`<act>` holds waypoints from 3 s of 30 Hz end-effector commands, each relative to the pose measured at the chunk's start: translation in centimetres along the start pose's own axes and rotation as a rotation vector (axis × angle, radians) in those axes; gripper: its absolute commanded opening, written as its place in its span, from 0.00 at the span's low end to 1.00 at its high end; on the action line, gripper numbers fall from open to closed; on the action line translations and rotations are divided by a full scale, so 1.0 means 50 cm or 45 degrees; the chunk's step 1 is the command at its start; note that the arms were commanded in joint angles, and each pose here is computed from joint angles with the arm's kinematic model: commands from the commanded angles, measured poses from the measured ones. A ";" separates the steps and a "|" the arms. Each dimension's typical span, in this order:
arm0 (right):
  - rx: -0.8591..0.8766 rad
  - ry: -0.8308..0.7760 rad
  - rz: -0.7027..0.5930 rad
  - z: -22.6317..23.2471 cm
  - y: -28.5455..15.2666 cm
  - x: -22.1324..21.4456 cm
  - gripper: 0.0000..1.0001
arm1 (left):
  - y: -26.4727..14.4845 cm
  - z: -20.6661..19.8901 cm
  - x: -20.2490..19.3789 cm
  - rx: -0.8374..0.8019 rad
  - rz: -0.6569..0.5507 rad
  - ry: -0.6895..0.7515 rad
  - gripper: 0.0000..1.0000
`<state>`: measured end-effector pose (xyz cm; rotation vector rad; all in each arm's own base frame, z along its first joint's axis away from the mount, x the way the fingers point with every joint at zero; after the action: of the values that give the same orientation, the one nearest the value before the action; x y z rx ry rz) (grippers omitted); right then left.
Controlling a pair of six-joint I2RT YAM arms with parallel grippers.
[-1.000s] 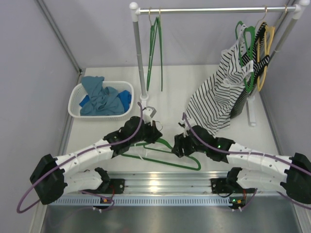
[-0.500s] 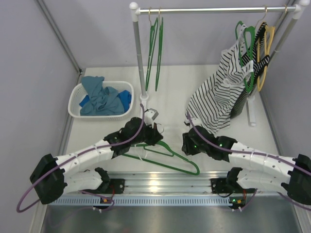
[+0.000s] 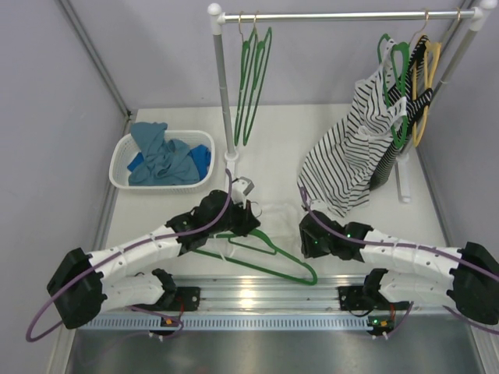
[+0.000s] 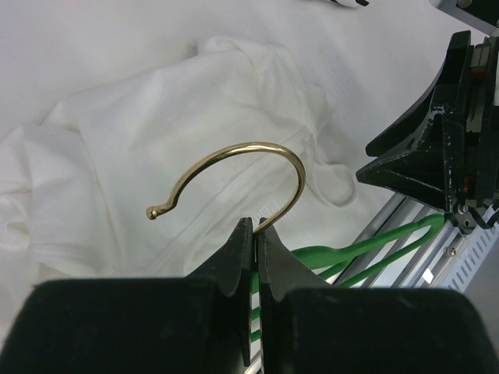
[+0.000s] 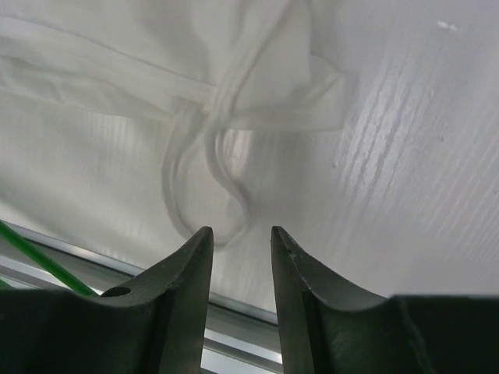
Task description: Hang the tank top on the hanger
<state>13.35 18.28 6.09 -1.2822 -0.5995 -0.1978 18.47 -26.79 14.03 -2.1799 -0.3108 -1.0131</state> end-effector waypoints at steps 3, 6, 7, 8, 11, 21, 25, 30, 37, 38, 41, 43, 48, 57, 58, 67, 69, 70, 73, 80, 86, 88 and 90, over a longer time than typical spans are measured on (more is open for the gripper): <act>-0.060 0.135 0.002 -0.023 0.005 -0.022 0.39 | -0.014 -0.003 -0.001 -0.012 -0.026 0.012 0.00; -0.025 0.169 -0.006 -0.018 0.006 -0.028 0.40 | -0.013 0.000 -0.005 -0.009 -0.019 0.009 0.00; -0.013 0.172 -0.003 -0.015 0.006 -0.029 0.40 | -0.013 0.000 -0.006 -0.009 -0.019 0.009 0.00; -0.009 0.175 -0.003 -0.015 0.007 -0.031 0.40 | -0.013 -0.001 -0.005 -0.011 -0.020 0.010 0.00; 0.011 0.184 -0.013 -0.012 0.006 -0.030 0.42 | -0.011 0.000 -0.009 -0.012 -0.008 0.011 0.00; 0.039 0.158 0.046 0.009 0.025 -0.053 0.45 | -0.005 0.003 -0.013 -0.006 0.002 0.018 0.00; 0.005 0.160 0.079 0.003 0.038 -0.067 0.36 | -0.003 0.005 -0.012 0.001 -0.002 0.018 0.00; -0.018 0.169 0.073 -0.004 0.040 -0.070 0.16 | -0.006 0.011 -0.002 0.034 -0.034 0.013 0.00; -0.113 0.210 -0.034 -0.035 0.016 -0.044 0.00 | -0.024 0.018 0.049 0.113 -0.184 -0.024 0.00; -0.110 0.218 -0.065 -0.034 0.007 -0.032 0.00 | -0.026 0.017 0.056 0.116 -0.199 -0.027 0.00; -0.161 0.215 -0.095 -0.047 -0.008 -0.019 0.00 | -0.037 0.015 0.078 0.131 -0.255 -0.048 0.00; -0.168 0.214 -0.110 -0.051 -0.014 -0.015 0.00 | -0.043 0.018 0.088 0.152 -0.288 -0.058 0.00; -0.150 0.234 -0.135 -0.052 -0.023 -0.012 0.00 | -0.055 0.032 0.107 0.219 -0.359 -0.081 0.00; -0.121 0.230 -0.170 -0.045 -0.040 0.005 0.00 | -0.039 0.069 0.101 0.354 -0.372 -0.137 0.00; -0.118 0.228 -0.175 -0.044 -0.043 0.008 0.00 | -0.038 0.069 0.101 0.359 -0.371 -0.141 0.00; -0.100 0.227 -0.203 -0.035 -0.063 0.031 0.00 | -0.026 0.071 0.106 0.362 -0.378 -0.127 0.00; -0.094 0.224 -0.213 -0.030 -0.068 0.040 0.00 | -0.026 0.070 0.107 0.359 -0.381 -0.125 0.00; -0.087 0.223 -0.224 -0.027 -0.070 0.047 0.00 | -0.025 0.069 0.105 0.353 -0.375 -0.121 0.00; -0.079 0.202 -0.227 -0.015 -0.073 0.062 0.00 | -0.023 0.063 0.104 0.329 -0.363 -0.110 0.00; -0.077 0.154 -0.290 0.011 -0.082 0.119 0.00 | -0.023 0.050 0.116 0.288 -0.381 -0.093 0.00; -0.001 0.118 -0.316 0.058 -0.092 0.164 0.00 | -0.023 0.046 0.135 0.295 -0.409 -0.092 0.00; 0.031 0.113 -0.324 0.072 -0.097 0.175 0.00 | -0.028 0.047 0.148 0.316 -0.439 -0.096 0.00; 0.035 0.103 -0.318 0.077 -0.098 0.178 0.00 | -0.029 0.048 0.154 0.326 -0.450 -0.096 0.00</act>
<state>16.81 20.18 13.06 -1.2430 -0.6400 -0.4378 22.78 -23.57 15.56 -1.9511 -0.7146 -0.9364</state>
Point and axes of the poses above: each gripper's point midway between its finger pads, its own y axis out along the fingers, its own z axis along the line the jaws close on, x = y × z, the point moved 2 cm from there along -y, back along the fingers, and after that the axes turned 2 degrees about -y, right-handed, at the moved point
